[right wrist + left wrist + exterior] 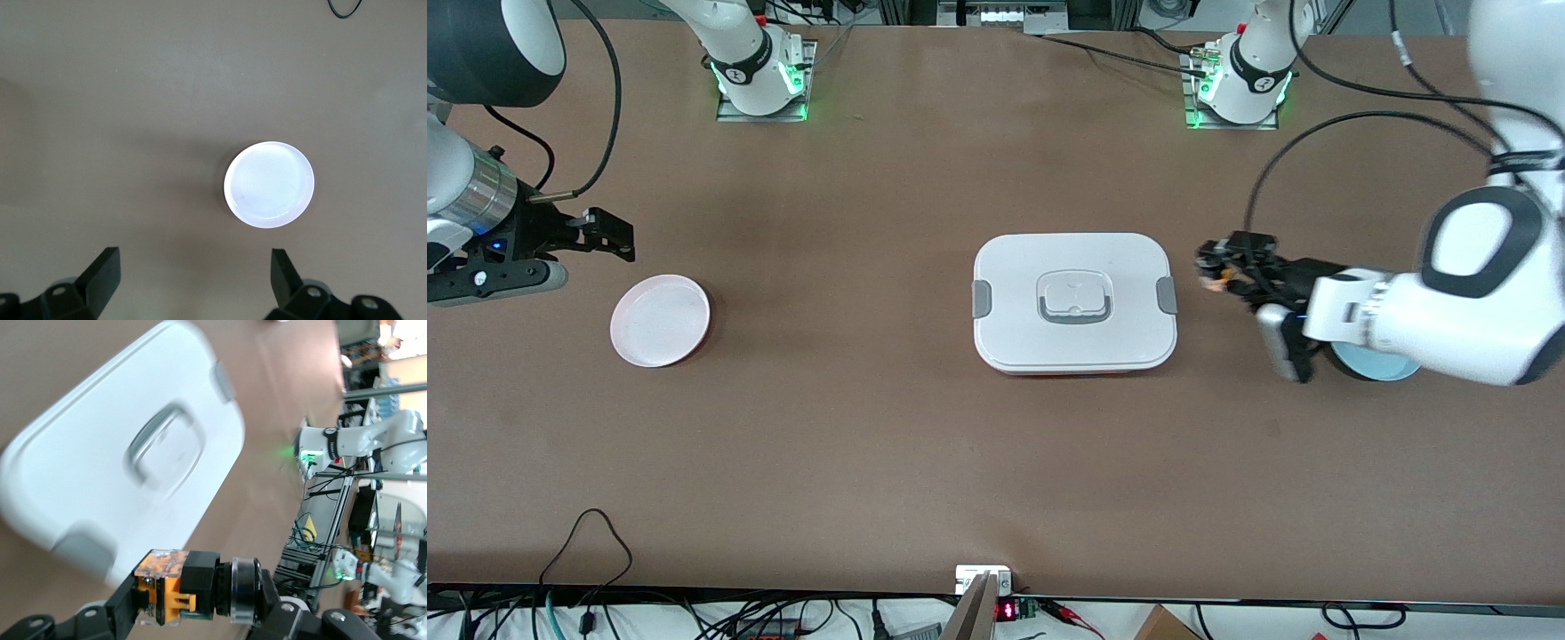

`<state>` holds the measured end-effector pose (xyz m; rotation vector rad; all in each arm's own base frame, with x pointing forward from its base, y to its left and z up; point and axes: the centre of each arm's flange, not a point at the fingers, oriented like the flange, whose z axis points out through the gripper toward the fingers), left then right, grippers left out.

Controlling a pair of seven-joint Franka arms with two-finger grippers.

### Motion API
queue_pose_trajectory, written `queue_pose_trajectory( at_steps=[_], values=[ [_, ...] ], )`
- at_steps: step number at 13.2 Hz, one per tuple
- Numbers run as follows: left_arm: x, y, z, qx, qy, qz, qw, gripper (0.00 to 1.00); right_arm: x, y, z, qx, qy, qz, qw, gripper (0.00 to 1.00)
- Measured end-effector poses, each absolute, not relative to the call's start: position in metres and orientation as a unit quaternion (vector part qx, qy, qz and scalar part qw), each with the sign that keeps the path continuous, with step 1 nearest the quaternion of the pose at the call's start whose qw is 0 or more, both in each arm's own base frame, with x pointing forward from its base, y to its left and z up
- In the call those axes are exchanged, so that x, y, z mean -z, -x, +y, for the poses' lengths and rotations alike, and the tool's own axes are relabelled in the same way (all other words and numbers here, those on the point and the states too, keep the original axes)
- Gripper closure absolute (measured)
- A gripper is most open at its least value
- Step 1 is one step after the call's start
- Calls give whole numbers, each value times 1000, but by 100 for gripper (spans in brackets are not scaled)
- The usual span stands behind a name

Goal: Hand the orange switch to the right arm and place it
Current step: 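Lift the switch with the left gripper and carry it over the box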

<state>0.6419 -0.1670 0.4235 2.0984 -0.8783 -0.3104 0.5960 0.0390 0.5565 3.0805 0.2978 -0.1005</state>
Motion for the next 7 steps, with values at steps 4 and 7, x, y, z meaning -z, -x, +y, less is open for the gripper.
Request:
queue_pose_trajectory(
  at_steps=[4,7],
  values=[
    [-424,-637,-258,8,-749,-450,486,27,-556,-596,39,32,-995,96,23,0],
    [-433,-642,-293,-108,-694,-504,503,27,-558,-596,43,30,-994,99,23,0]
  ],
)
